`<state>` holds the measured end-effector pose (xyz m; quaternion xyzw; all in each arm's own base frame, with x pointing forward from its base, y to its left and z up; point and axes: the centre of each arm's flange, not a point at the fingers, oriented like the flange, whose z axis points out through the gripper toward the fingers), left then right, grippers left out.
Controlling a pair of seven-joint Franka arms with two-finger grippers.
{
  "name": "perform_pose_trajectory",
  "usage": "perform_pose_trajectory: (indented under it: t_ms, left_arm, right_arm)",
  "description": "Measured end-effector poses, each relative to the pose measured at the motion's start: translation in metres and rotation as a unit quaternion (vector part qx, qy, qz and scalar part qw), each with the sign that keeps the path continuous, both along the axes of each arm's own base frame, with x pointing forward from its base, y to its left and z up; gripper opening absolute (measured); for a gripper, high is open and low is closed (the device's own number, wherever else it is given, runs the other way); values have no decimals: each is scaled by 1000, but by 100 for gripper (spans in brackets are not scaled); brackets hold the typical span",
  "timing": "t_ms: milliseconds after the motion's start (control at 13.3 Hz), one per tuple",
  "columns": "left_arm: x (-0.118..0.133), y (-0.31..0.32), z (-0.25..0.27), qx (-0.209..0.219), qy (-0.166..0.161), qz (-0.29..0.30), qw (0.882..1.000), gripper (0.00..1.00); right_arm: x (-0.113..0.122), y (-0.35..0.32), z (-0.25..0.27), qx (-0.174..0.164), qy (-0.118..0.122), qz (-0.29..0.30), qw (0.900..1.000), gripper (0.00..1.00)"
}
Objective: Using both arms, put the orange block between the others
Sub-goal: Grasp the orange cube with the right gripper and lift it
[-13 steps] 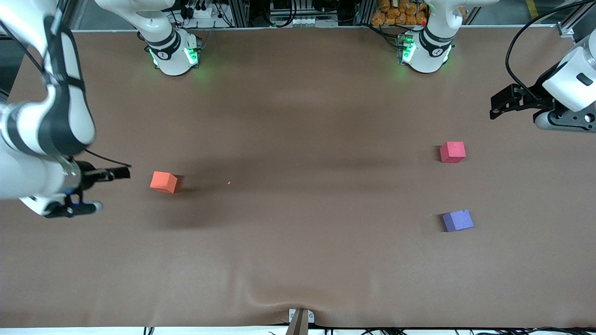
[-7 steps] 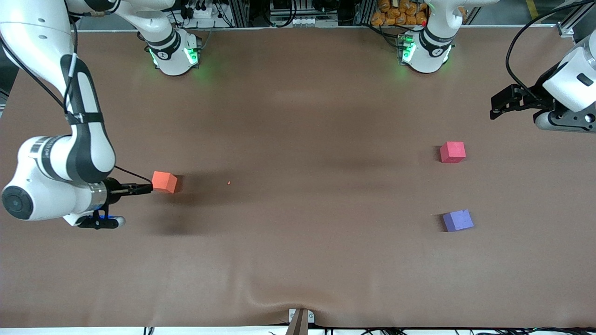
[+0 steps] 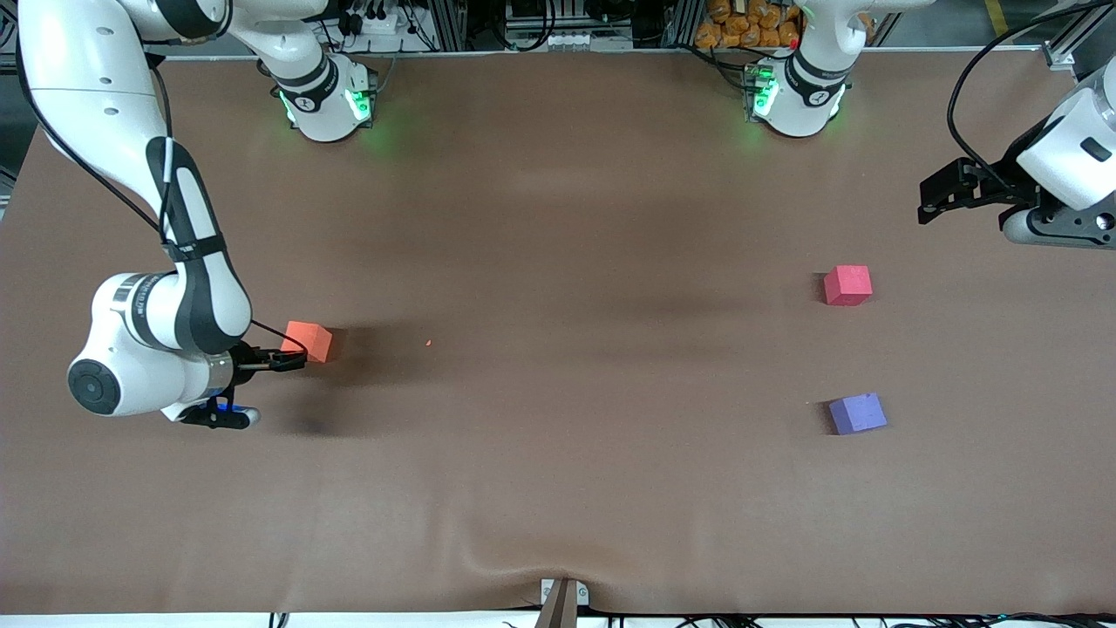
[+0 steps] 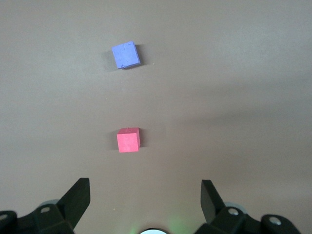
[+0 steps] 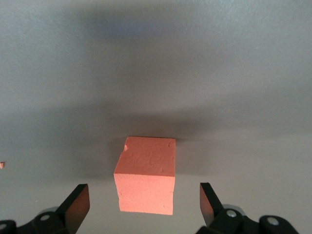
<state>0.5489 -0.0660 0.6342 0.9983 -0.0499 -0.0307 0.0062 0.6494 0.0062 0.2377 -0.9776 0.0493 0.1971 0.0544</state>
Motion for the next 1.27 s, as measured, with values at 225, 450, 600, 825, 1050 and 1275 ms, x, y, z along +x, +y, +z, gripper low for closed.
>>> perform_pose_trajectory:
  t_ms: [225,450,600,825,1050,1275]
  left_arm:
    - [0,0,0,0,0,0,1000,100]
    - [0,0,0,0,0,0,1000,100]
    - [0,0,0,0,0,0,1000,100]
    - [0,0,0,0,0,0,1000,100]
    - [0,1,0,0,0,1,1000,100]
    - [0,1,-2,0,2,1,1000,100]
  right_arm:
    - [-6,3,-18,-2,17,-3,1000,100]
    - [-14,5,-33,-2,31,-1,1000,100]
    - [-18,9,-41,-3,33,1,999,100]
    - [-23,16,-53,-4,37,6,999,93]
    - [-25,18,-56,-5,39,7,999,76]
    - [-22,20,-54,-5,33,8,999,57]
